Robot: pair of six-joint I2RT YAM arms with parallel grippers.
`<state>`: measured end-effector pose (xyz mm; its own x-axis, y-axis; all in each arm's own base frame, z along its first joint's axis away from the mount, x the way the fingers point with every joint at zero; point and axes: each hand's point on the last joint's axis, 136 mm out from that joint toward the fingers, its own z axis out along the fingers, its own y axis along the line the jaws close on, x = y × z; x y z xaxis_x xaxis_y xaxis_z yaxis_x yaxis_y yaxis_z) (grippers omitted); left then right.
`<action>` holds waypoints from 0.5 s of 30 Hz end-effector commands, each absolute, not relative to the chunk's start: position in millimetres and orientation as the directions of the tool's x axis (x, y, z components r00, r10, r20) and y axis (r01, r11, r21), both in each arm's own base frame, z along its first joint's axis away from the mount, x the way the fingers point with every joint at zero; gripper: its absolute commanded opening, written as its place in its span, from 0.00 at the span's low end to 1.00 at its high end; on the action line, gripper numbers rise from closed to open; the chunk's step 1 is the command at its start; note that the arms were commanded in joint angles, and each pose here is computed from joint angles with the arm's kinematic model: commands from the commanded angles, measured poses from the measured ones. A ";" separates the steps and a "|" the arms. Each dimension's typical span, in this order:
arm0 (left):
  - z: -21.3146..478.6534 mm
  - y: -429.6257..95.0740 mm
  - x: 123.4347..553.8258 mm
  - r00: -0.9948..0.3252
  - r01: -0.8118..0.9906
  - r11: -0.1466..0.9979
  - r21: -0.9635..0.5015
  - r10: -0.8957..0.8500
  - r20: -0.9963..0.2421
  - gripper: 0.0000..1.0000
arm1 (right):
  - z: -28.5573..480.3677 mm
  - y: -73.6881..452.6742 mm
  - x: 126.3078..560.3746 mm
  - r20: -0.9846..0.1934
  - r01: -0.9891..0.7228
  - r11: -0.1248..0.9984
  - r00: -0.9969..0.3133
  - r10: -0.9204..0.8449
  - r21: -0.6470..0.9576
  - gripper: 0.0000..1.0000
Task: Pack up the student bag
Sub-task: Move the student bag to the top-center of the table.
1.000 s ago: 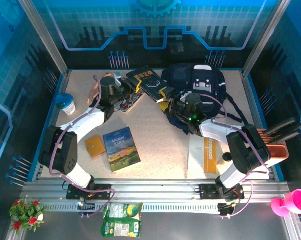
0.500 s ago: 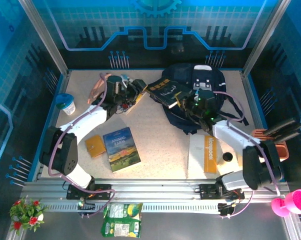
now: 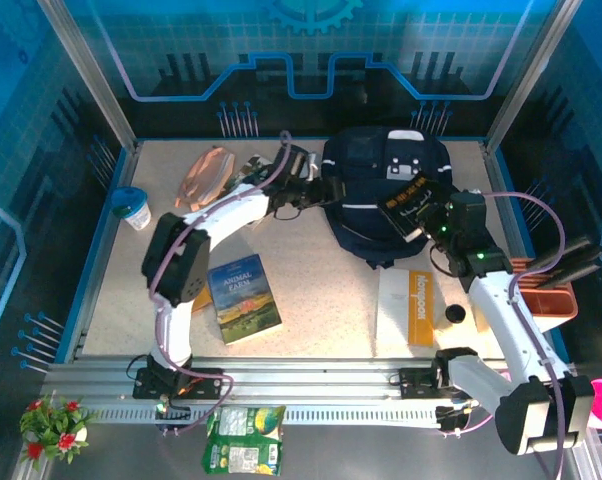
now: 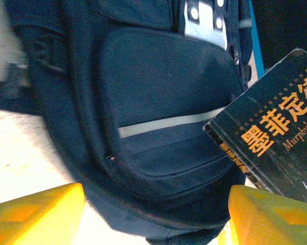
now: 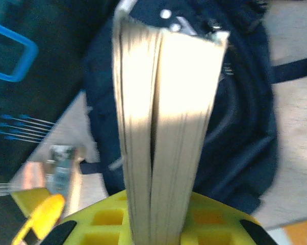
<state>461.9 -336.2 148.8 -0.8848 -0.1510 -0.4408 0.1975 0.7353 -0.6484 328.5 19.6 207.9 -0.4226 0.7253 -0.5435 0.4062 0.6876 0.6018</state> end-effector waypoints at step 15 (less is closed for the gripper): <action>53.4 -369.7 372.3 -0.952 0.276 0.772 -0.572 0.135 -0.276 0.68 | 175.0 33.4 349.6 -0.438 0.356 0.714 -0.600 0.669 0.603 0.09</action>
